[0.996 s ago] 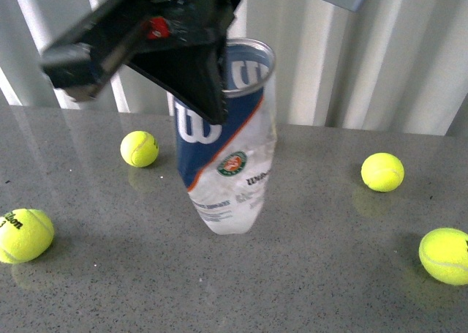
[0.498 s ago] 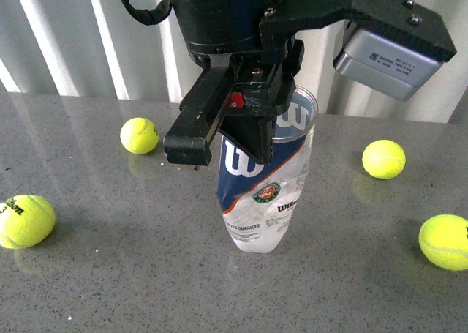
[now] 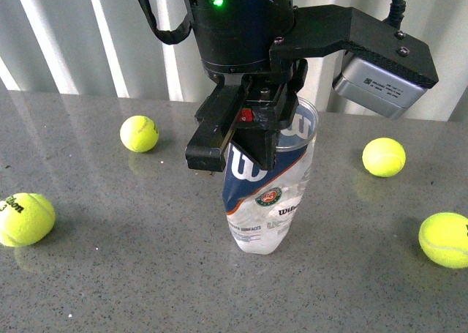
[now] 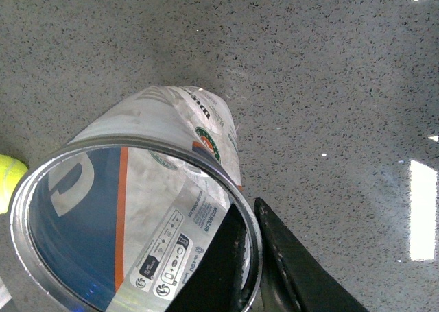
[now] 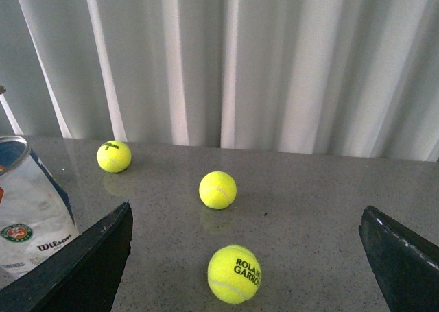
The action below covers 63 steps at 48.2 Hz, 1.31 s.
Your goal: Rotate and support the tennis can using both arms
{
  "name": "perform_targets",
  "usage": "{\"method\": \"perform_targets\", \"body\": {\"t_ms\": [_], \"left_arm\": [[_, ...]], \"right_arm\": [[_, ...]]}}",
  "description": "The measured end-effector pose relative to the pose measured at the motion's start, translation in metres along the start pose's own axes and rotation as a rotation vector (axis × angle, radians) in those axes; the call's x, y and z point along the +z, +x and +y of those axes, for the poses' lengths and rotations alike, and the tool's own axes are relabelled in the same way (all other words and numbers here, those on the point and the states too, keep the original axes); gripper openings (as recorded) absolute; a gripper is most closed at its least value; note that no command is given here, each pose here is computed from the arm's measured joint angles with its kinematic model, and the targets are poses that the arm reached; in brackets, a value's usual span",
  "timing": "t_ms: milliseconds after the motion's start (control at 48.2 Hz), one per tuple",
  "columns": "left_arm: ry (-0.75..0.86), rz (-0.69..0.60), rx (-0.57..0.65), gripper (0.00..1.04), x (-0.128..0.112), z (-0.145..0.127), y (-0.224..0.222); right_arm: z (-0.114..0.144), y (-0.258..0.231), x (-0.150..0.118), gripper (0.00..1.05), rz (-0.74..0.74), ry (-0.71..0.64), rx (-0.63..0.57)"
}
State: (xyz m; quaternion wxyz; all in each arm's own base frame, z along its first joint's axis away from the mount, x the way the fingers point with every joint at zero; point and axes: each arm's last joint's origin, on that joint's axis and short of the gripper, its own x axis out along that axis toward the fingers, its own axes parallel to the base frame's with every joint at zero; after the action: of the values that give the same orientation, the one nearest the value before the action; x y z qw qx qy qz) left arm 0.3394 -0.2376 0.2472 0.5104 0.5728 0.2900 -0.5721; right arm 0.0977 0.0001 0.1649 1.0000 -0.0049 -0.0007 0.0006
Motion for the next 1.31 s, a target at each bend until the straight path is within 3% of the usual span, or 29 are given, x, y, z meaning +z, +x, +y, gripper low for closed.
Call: {"method": "perform_targets", "body": {"t_ms": [104, 415, 602, 892, 1058, 1162, 1307], "left_arm": [[0.006, -0.001, 0.003, 0.28, 0.000, 0.000, 0.000], [0.007, 0.001, 0.008, 0.69, 0.000, 0.001, 0.000], [0.005, -0.002, 0.020, 1.00, 0.001, 0.003, -0.004], [-0.046, -0.108, 0.130, 0.98, 0.001, 0.012, -0.048], [-0.179, -0.346, 0.414, 0.98, -0.020, 0.016, -0.119], [-0.326, -0.477, 0.654, 0.98, -0.052, -0.001, -0.172], [-0.567, -0.588, 0.892, 0.98, -0.092, -0.040, -0.213]], "right_arm": [[0.000, 0.000, 0.000, 0.98, 0.000, 0.000, 0.000], [0.000, 0.000, 0.000, 0.98, 0.000, 0.000, 0.000], [0.000, 0.000, 0.000, 0.98, 0.000, 0.000, 0.000], [0.000, 0.000, 0.000, 0.98, 0.000, 0.000, 0.000], [0.000, 0.000, 0.000, 0.98, 0.000, 0.000, 0.000], [0.000, 0.000, 0.000, 0.98, 0.000, 0.000, 0.000], [0.000, 0.000, 0.000, 0.98, 0.000, 0.000, 0.000]]}}
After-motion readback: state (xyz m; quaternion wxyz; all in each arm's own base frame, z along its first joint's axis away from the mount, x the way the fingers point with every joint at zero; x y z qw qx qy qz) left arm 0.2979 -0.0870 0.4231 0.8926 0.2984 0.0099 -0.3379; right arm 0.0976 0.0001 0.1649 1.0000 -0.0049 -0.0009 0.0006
